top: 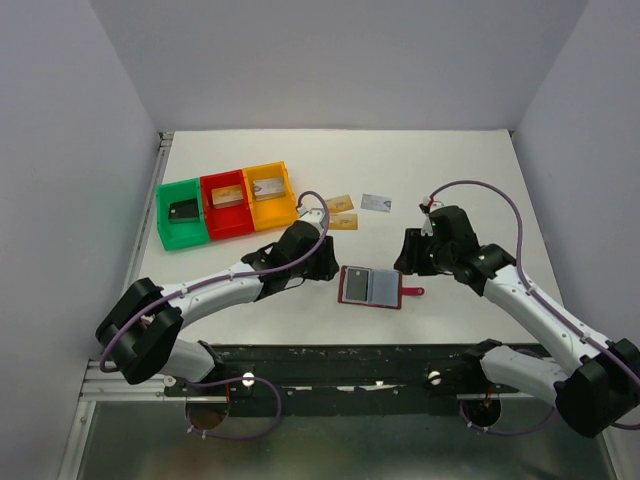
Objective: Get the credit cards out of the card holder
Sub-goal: Remove the credit card from the card holder.
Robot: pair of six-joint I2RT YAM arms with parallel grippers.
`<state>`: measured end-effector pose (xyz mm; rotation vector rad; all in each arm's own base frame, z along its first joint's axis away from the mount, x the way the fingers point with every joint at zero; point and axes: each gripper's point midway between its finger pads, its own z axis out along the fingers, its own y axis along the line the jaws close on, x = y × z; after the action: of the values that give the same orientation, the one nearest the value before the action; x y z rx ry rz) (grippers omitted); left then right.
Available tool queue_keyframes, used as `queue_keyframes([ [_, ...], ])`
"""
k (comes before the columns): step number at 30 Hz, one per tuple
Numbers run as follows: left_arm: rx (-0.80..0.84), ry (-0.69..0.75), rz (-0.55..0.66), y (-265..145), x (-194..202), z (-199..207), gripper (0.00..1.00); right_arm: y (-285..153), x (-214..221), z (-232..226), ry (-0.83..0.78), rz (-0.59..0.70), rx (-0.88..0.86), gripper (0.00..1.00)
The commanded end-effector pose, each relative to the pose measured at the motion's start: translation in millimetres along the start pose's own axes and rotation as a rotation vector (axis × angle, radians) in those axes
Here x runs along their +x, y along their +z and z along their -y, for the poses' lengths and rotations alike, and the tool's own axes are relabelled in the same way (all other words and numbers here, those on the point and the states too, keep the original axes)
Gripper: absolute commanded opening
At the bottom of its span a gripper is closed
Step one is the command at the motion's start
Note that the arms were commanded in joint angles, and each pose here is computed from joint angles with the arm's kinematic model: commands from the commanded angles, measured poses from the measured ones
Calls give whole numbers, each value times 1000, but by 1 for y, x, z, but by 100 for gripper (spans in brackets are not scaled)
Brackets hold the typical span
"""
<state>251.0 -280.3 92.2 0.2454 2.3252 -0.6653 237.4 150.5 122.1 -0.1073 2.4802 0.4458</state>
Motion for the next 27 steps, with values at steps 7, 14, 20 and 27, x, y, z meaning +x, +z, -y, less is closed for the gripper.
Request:
queue_keyframes([
  [7,265,-7,21,12,-11,51,14,27,22,-86,140,-55,-551,28],
  [14,229,-14,-16,35,3,40,4,50,33,-86,186,-100,-570,32],
  [20,233,-13,-44,45,10,40,4,66,45,-75,194,-146,-514,32],
  [27,206,-19,-89,55,24,32,1,83,63,-64,211,-201,-459,32],
])
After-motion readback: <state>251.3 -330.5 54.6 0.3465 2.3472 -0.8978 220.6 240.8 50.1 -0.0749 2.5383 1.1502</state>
